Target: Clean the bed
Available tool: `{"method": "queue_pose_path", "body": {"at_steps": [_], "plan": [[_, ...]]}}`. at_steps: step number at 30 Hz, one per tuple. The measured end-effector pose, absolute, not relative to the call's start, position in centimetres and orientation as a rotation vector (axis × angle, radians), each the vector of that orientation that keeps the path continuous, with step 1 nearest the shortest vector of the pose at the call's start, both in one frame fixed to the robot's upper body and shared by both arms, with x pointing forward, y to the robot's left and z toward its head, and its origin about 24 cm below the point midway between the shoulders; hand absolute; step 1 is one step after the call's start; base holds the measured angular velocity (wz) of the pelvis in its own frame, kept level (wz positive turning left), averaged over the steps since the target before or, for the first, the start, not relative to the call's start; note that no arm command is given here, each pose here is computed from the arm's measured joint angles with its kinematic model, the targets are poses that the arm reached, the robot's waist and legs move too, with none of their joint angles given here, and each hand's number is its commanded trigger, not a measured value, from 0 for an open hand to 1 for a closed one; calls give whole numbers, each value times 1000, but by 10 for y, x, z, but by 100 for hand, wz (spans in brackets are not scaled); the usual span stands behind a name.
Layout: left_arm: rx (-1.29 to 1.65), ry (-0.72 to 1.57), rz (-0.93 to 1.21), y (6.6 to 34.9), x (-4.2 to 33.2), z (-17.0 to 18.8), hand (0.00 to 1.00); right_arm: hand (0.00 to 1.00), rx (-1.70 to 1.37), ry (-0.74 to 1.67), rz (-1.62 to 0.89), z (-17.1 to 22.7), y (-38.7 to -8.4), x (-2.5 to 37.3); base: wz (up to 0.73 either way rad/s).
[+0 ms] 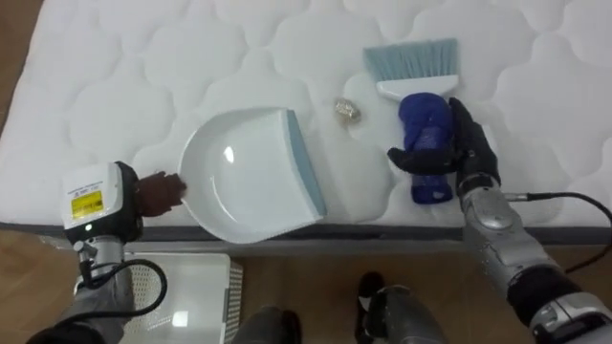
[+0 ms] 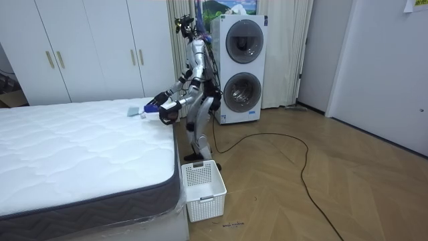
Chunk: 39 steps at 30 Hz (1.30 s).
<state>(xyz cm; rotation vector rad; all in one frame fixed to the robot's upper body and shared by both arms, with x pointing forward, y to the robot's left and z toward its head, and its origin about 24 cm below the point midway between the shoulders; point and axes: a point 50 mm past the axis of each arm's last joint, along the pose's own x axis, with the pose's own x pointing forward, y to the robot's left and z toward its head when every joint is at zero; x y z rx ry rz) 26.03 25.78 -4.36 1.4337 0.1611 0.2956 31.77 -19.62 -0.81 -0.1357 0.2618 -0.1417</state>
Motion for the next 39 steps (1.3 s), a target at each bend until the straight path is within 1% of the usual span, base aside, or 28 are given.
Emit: {"method": "queue_pose_path", "body": {"at_steps": [7, 14, 15, 16, 17, 20, 28, 39], "plan": [[1385, 145, 302, 249, 266, -42, 100, 0, -123, 251, -138, -5, -192, 321, -1], [1350, 179, 321, 249, 266, -44, 100, 0, -174, 245, -122, -5, -190, 321, 0], [1350, 184, 320, 249, 266, -44, 100, 53, -197, 241, -120, -5, -189, 321, 0], [1352, 187, 319, 249, 266, -44, 100, 87, -204, 242, -118, -5, -188, 321, 0], [1348, 196, 316, 249, 266, -44, 100, 100, -232, 241, -114, -6, -187, 321, 0], [1350, 222, 298, 249, 266, -46, 100, 100, -298, 242, -104, -6, -186, 321, 0], [1368, 251, 303, 249, 268, -45, 100, 100, -501, 242, -131, -4, -199, 325, 1], [1312, 302, 349, 249, 269, -46, 100, 100, -634, 269, -193, -15, -212, 317, 9]]}}
